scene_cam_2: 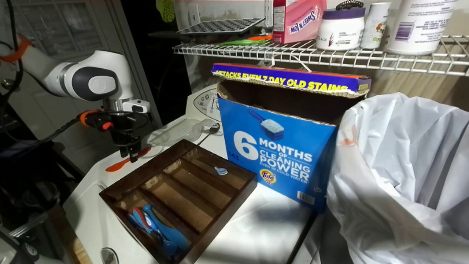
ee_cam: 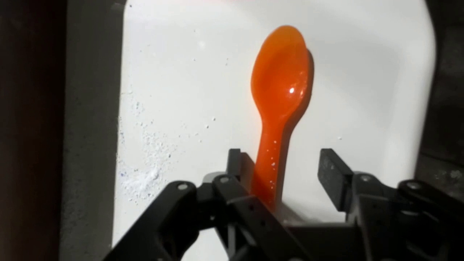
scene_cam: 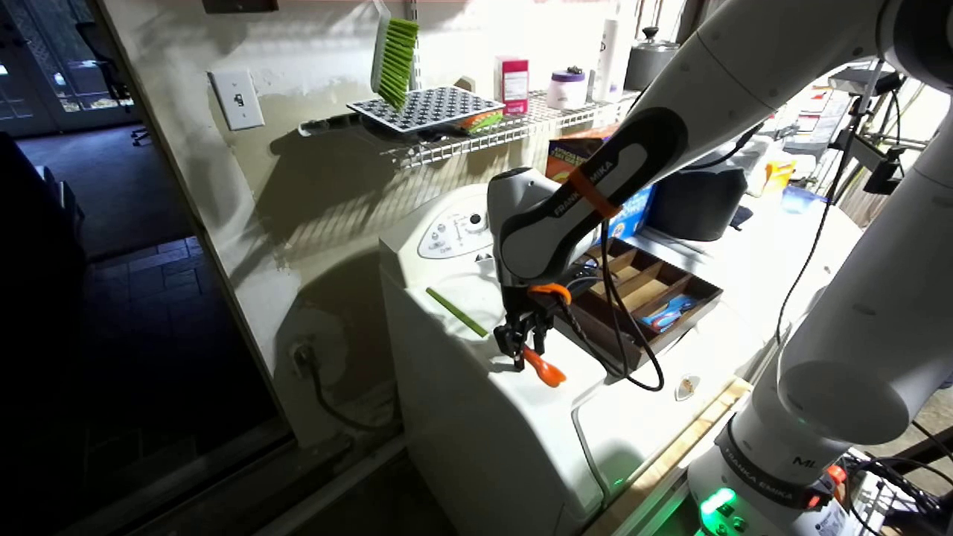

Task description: Put the spoons on the in the drawer that's on the table

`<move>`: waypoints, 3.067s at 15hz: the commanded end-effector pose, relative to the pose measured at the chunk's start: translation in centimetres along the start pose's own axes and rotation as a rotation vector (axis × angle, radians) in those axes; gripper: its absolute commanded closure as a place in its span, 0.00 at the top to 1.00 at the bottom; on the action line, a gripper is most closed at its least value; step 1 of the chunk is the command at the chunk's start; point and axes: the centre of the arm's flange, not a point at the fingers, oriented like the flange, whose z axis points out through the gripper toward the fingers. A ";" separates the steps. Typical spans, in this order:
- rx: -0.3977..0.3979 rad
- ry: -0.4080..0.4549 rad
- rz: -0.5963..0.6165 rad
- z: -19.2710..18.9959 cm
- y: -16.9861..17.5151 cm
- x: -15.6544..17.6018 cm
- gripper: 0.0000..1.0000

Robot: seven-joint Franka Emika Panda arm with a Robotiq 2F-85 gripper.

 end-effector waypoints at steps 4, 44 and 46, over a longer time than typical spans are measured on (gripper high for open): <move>-0.002 -0.010 -0.004 -0.5 -0.4 0.9 0.05; -0.352 -0.019 0.454 -7.7 13.9 -4.2 0.04; -0.333 -0.009 0.452 -7.0 13.9 -4.1 0.04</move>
